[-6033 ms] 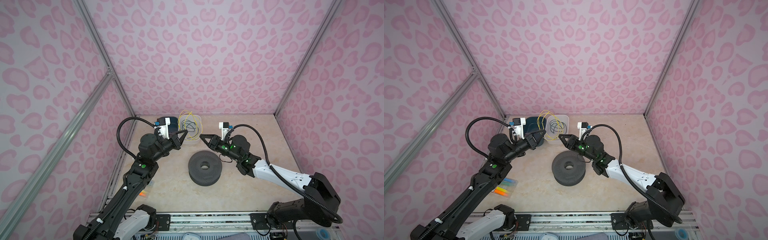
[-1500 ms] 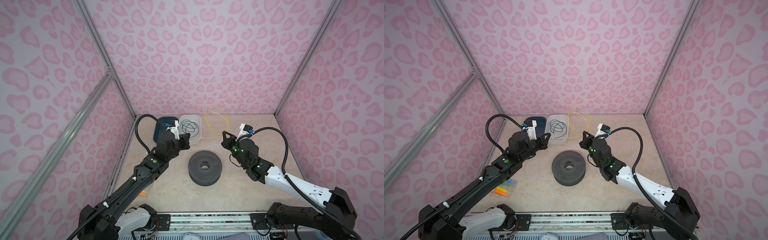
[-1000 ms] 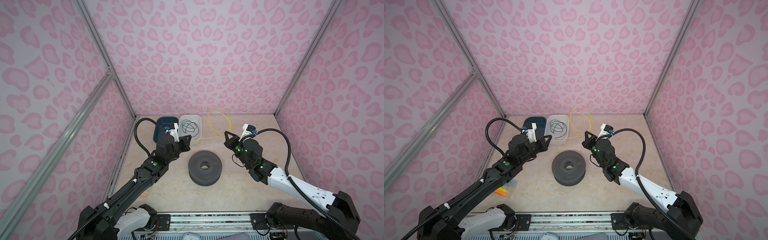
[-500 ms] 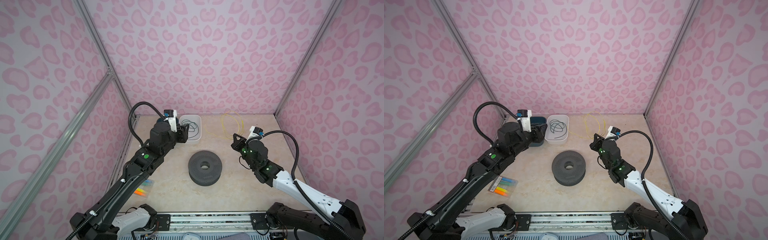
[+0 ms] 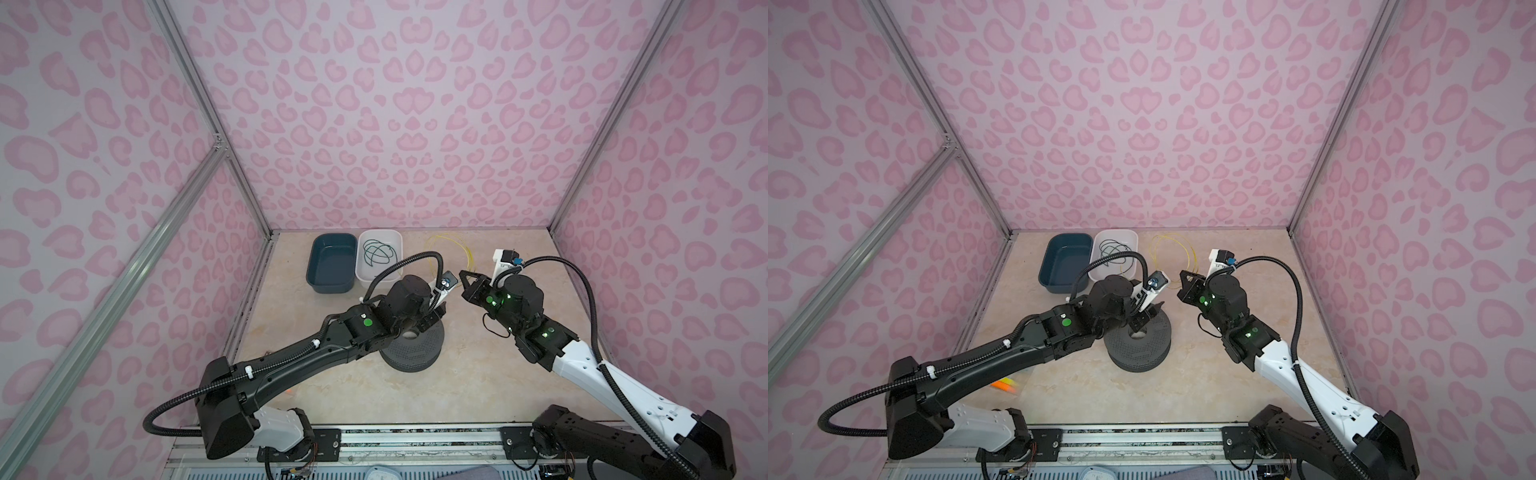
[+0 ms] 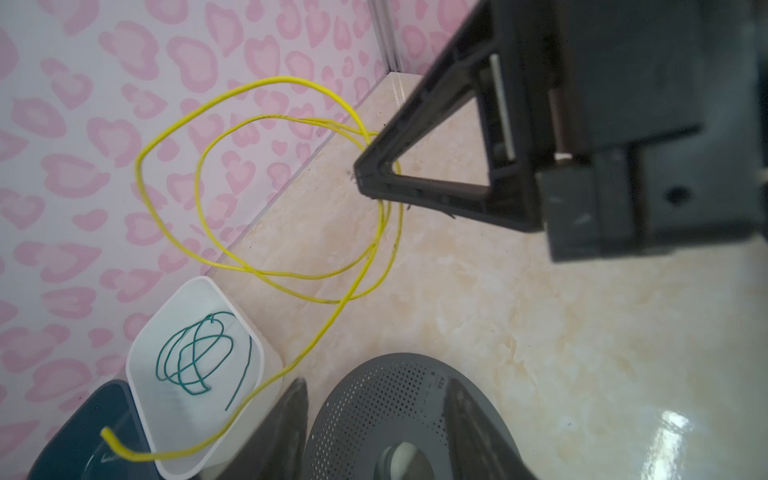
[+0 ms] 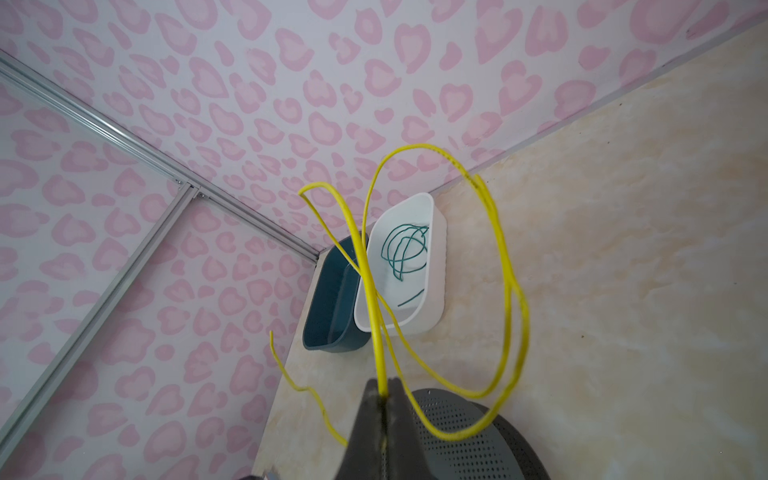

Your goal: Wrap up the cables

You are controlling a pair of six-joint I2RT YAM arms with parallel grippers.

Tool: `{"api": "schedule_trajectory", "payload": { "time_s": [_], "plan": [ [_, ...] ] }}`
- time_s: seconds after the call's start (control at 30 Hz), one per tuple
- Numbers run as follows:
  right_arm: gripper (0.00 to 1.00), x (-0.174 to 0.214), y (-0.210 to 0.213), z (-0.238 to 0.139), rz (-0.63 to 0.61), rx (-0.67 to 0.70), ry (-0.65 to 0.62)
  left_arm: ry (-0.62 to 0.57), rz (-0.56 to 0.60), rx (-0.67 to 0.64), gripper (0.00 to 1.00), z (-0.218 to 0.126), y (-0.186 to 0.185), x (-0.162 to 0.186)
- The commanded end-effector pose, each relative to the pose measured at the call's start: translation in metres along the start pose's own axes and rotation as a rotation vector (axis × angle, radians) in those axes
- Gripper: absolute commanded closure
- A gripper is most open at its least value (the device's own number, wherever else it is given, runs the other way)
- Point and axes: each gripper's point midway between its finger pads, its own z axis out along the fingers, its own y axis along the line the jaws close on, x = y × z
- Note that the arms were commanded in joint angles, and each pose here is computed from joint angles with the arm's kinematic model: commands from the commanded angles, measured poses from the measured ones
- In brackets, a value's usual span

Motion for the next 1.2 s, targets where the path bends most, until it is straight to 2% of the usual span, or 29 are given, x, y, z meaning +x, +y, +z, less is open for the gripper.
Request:
{"api": "schedule_trajectory", "payload": {
  "time_s": [0.0, 0.2, 0.43, 0.5, 0.53, 0.77, 0.9, 1.17],
  "plan": [
    [1.0, 0.007, 0.003, -0.003, 0.012, -0.025, 0.038, -0.092, 0.1, -0.081, 0.45, 0.008, 0.01, -0.021],
    [1.0, 0.013, 0.004, -0.007, 0.028, -0.037, 0.066, -0.1, 0.136, -0.123, 0.49, 0.026, 0.01, -0.021],
    [1.0, 0.014, 0.005, -0.013, 0.032, -0.047, 0.076, -0.103, 0.149, -0.139, 0.62, 0.034, 0.008, -0.02],
    [1.0, 0.015, 0.005, -0.014, 0.032, -0.048, 0.08, -0.099, 0.158, -0.143, 0.63, 0.036, 0.008, -0.018],
    [1.0, 0.016, 0.005, -0.015, 0.034, -0.048, 0.083, -0.096, 0.164, -0.144, 0.66, 0.037, 0.008, -0.017],
    [1.0, 0.017, 0.006, -0.016, 0.043, -0.056, 0.09, -0.086, 0.197, -0.125, 0.68, 0.042, 0.0, -0.013],
    [1.0, 0.018, 0.006, -0.017, 0.044, -0.057, 0.096, -0.081, 0.214, -0.11, 0.73, 0.045, -0.005, -0.012],
    [1.0, 0.017, 0.007, -0.017, 0.036, -0.056, 0.102, -0.075, 0.234, -0.122, 0.96, 0.046, -0.009, -0.013]
  ]
}}
